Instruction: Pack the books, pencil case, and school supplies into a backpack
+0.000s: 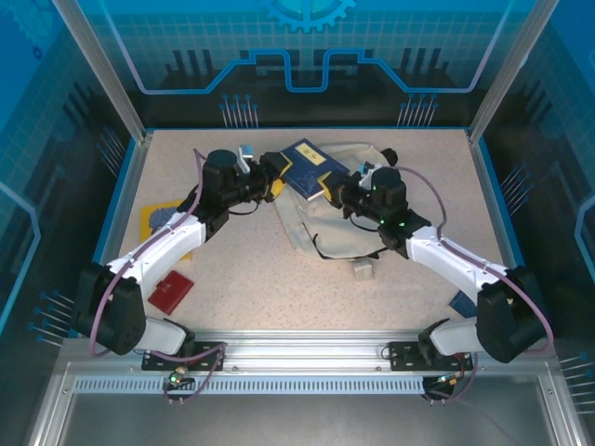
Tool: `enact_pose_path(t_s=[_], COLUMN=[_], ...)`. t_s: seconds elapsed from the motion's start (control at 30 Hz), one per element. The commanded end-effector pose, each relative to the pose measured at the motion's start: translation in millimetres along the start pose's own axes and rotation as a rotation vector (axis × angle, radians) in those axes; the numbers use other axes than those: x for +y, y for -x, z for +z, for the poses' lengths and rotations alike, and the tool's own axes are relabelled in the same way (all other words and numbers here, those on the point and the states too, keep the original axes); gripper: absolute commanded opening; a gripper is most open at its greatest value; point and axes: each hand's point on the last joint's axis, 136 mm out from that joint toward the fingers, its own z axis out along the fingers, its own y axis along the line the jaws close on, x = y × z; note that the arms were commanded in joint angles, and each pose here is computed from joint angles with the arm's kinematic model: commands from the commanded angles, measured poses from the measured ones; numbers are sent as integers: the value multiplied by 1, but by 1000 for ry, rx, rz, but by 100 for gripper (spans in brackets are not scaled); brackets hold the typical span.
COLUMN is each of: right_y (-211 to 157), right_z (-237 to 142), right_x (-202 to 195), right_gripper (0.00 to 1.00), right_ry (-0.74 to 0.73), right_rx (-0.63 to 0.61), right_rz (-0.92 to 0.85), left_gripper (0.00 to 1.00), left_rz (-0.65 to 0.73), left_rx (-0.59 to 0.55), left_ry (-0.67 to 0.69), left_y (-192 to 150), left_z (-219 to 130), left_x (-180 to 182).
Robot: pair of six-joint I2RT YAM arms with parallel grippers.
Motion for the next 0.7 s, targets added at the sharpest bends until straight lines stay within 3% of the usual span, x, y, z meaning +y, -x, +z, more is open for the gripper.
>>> enact_pose_path(t_s=[0.0, 0.23, 0.67], right_y=[24, 58, 95], right_z=[-31, -93, -216], right_x=[-1, -18, -71], right_gripper=[0, 0, 0], right_ry=[-159, -431, -685], right_rx=[-80, -180, -398], right_rz=[-178, -365, -310], left_gripper=[75, 87, 81], left_rz=[182, 460, 886], left_rx=[54, 177, 457], left_ry=[133, 333, 489], left_y=[-8, -39, -144], left_z=[-5, 11, 89], left_x=[15, 50, 81])
